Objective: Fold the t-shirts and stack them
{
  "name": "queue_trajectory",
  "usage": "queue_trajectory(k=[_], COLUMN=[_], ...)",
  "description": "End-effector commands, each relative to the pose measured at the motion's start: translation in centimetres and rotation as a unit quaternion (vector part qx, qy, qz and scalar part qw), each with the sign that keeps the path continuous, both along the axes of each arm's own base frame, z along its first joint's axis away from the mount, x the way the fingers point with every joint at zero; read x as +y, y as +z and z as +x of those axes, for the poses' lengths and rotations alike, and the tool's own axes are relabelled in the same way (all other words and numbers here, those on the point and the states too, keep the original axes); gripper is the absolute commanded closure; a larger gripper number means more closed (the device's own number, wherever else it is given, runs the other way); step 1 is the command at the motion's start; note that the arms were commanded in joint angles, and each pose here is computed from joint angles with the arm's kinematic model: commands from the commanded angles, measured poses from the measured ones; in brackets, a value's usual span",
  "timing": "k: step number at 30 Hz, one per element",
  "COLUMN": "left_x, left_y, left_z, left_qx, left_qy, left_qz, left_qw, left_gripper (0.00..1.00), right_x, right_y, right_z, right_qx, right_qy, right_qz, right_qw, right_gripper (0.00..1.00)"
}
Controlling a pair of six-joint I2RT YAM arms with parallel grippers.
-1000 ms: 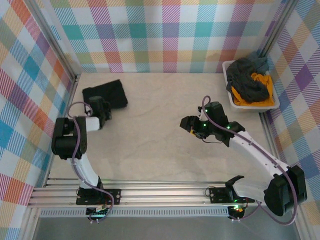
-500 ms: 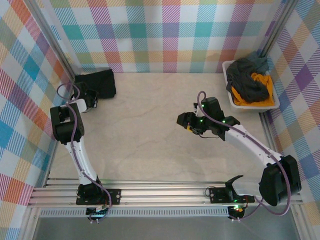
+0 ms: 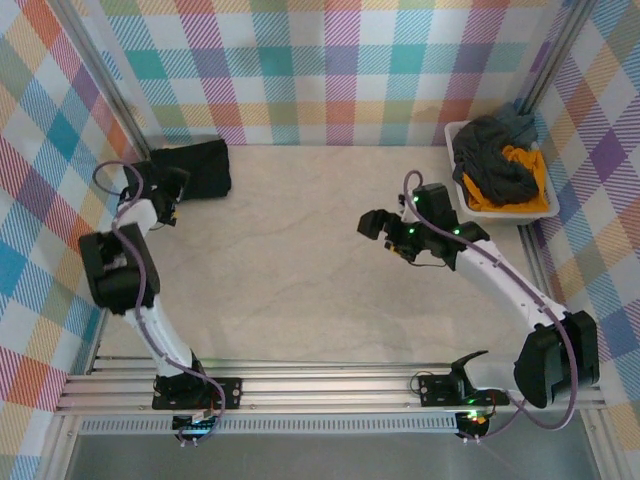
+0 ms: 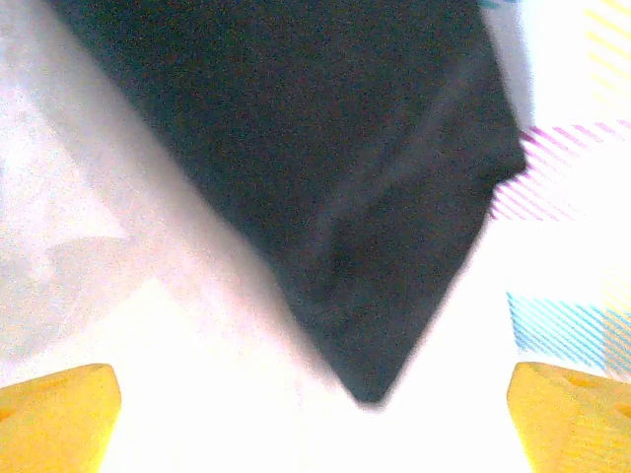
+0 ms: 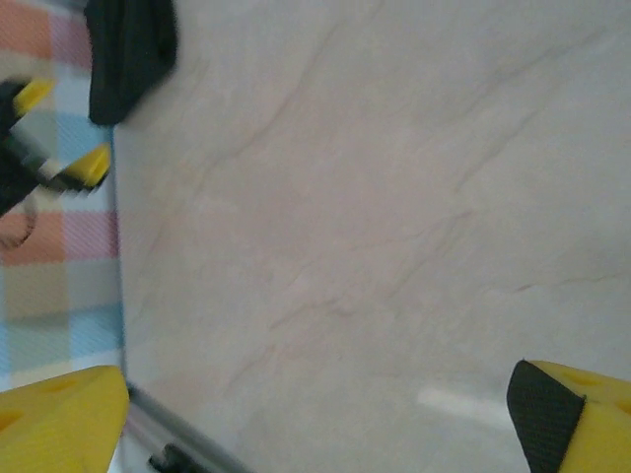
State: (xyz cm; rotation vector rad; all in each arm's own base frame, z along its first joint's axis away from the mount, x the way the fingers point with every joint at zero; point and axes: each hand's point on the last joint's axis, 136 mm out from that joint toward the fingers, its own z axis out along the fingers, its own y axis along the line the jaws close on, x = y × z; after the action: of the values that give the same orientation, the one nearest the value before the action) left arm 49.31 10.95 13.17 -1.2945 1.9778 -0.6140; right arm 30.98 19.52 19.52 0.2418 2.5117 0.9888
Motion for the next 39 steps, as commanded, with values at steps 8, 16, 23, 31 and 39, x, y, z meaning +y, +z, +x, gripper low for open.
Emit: queue_trajectory(k=[8,16,23,31,39], left_x=[-0.1,-4.2,-5.3,-7.1,-10.0], left_y=[8.5,3.0,-0.5,-3.2,-4.8], left_z=[-16.9,-16.6,-14.2,-11.0,-9.8], left_qx=[0.009,-0.074,-0.069,-0.08,-0.1], left_qy=[0.144,-0.02,-0.076,-0.135,-0.192], left_qz=[0.164,0.353,0.42,0.446,0.475], left_qw=[0.976,0.933,0.901,0.881,0.853], left_gripper=[0.0,0.0,0.0,0.0,0.0], right_x=[-13.8,-16.4,-17.1,-16.4,-17.5], right_y=[1.0,-5.2,-7.4,-8.1,-10.3], right_z=[2.3,3.0,4.8,7.8,8.7], right_qx=[-0.191,-0.236,-0.3,-0.345,-0.341], right_qy=[-0.187,-0.145,-0.147,-0.087,-0.102], right_qz=[-0.26,-0.348,-0.314,-0.301,-0.288], right_qw=[0.928,0.896,0.889,0.885,0.889], right_gripper=[0.0,0.0,0.0,0.0,0.0])
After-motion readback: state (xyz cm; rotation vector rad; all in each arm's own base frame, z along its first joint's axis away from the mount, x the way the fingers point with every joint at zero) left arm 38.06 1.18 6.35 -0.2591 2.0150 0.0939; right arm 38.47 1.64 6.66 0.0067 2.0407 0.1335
